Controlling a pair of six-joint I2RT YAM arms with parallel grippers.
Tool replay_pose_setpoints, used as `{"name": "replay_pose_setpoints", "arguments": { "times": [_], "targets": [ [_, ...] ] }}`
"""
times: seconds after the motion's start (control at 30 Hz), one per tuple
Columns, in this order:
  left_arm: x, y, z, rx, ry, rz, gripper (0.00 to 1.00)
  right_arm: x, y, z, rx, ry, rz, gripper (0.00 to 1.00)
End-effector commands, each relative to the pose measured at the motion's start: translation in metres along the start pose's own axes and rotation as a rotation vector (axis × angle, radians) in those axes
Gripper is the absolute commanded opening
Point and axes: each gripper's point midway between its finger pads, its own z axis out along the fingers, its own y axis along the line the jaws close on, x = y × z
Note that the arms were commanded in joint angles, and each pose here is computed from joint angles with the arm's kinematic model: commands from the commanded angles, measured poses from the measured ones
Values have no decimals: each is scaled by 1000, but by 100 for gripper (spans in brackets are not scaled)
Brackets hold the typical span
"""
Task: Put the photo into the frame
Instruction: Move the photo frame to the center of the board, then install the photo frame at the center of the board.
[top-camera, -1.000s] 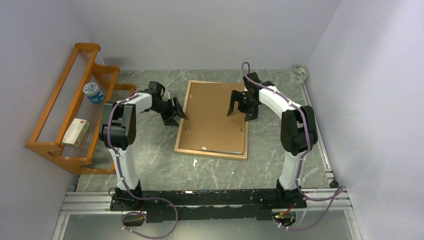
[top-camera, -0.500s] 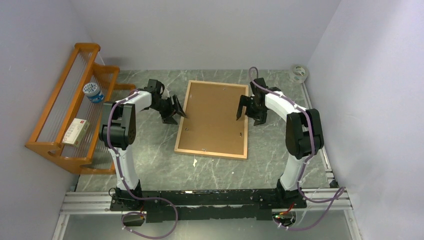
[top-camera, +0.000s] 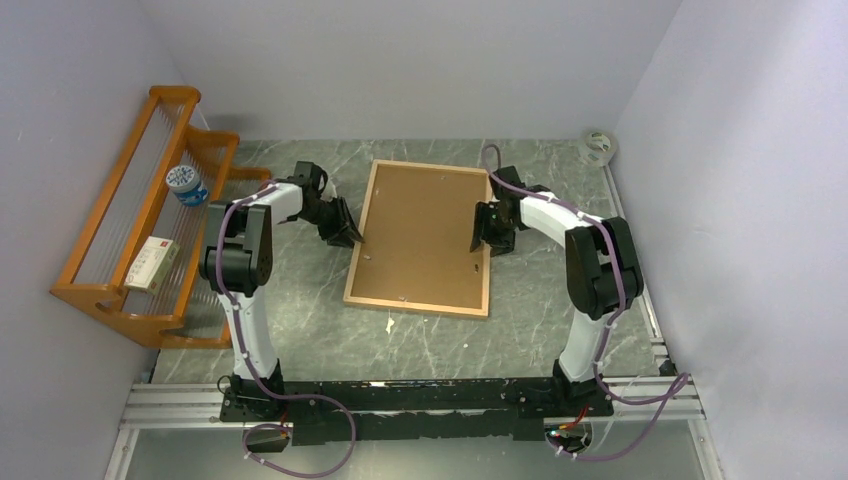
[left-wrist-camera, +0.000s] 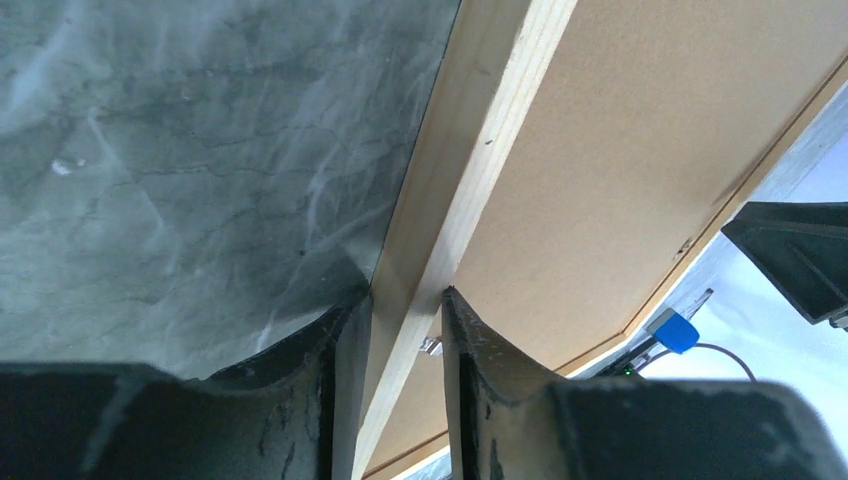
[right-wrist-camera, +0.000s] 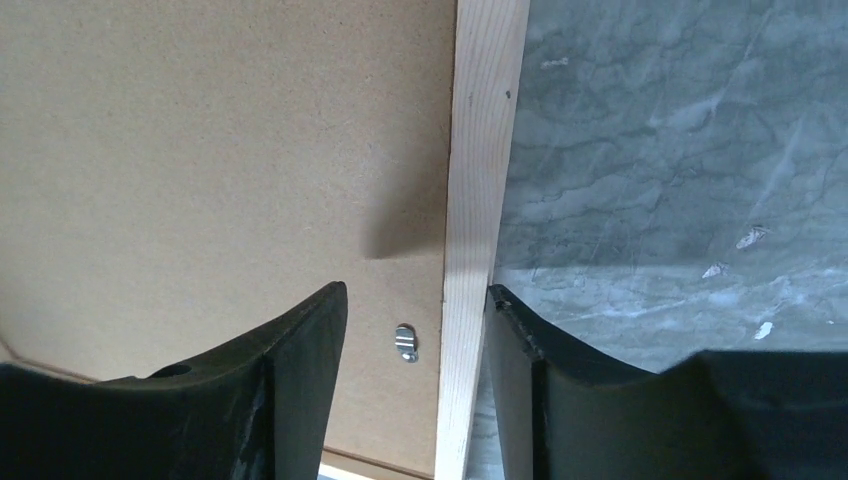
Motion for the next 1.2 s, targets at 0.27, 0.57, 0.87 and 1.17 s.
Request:
{"name": "replay_pose_setpoints", "arguments": {
  "times": [0.27, 0.57, 0.87, 1.17],
  "targets": [
    [26, 28, -23, -165, -59, -25, 28, -31, 57, 6, -18, -127, -195, 57],
    [41, 41, -24, -200, -50, -47, 34, -3, 20, -10, 136, -62, -174, 78],
    [39, 40, -21, -197, -39, -48, 33, 29, 13, -6, 207, 28, -230, 75],
    [43, 41, -17, -185, -24, -53, 33, 35, 2, 1, 277, 51, -182, 61]
  ]
}}
